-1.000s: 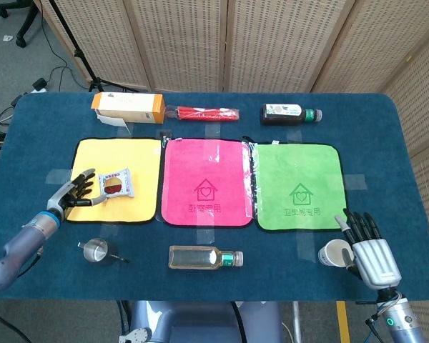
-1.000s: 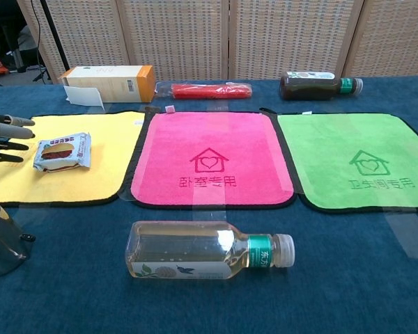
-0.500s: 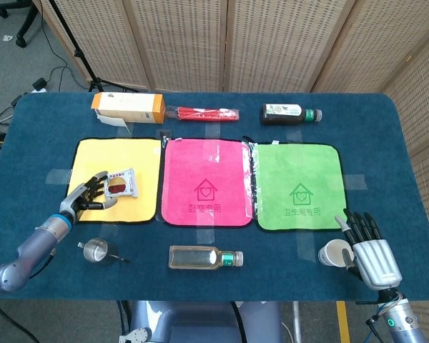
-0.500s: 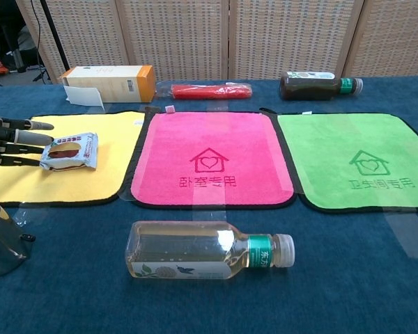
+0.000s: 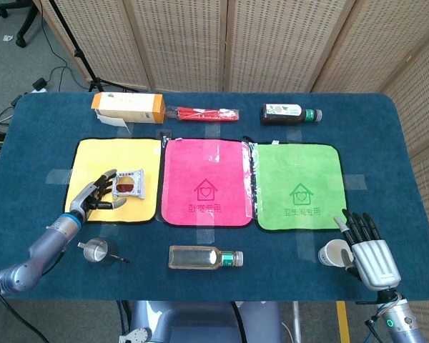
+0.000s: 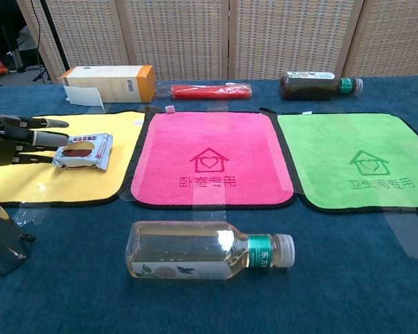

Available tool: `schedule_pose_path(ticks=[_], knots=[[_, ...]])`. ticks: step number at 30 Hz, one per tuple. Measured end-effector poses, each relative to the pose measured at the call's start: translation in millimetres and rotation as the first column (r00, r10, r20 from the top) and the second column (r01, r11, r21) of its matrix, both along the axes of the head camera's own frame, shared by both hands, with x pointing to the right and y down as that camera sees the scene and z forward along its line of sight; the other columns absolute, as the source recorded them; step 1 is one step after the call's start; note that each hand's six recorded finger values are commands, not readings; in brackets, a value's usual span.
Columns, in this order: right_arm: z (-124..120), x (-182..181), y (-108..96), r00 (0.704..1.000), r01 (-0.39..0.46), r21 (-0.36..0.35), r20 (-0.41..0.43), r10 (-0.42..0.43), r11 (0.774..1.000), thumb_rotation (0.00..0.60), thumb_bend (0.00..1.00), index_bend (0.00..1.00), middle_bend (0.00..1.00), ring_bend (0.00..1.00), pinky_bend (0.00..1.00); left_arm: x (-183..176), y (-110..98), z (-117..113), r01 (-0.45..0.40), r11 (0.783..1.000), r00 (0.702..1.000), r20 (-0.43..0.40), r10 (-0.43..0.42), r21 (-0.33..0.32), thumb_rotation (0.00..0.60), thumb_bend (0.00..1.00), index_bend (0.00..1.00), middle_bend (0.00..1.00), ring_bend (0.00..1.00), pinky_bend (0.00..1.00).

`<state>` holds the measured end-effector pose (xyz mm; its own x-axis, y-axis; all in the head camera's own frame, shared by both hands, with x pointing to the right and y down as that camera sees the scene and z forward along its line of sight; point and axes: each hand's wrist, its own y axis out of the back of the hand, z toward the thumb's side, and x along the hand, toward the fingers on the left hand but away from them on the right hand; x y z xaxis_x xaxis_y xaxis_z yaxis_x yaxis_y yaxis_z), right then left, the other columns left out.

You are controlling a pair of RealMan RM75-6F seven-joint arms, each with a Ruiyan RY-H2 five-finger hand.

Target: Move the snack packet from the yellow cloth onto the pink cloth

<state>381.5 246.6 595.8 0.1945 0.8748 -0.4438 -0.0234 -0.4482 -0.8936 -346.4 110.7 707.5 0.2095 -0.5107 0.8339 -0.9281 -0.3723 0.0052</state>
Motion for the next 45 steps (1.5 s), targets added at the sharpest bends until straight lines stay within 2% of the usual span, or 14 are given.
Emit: schedule_pose_path(ticks=[45], knots=[[-4.4, -0.2, -1.0, 1.000, 0.001, 0.014, 0.016, -0.001, 1.000, 0.600, 0.57, 0.00, 0.00, 0.00, 0.00, 77.8, 4.7, -0.3, -0.124, 0.992, 0.990, -0.066, 0.124, -0.004, 0.600, 0.27, 0.00, 0.00, 0.00, 0.00]])
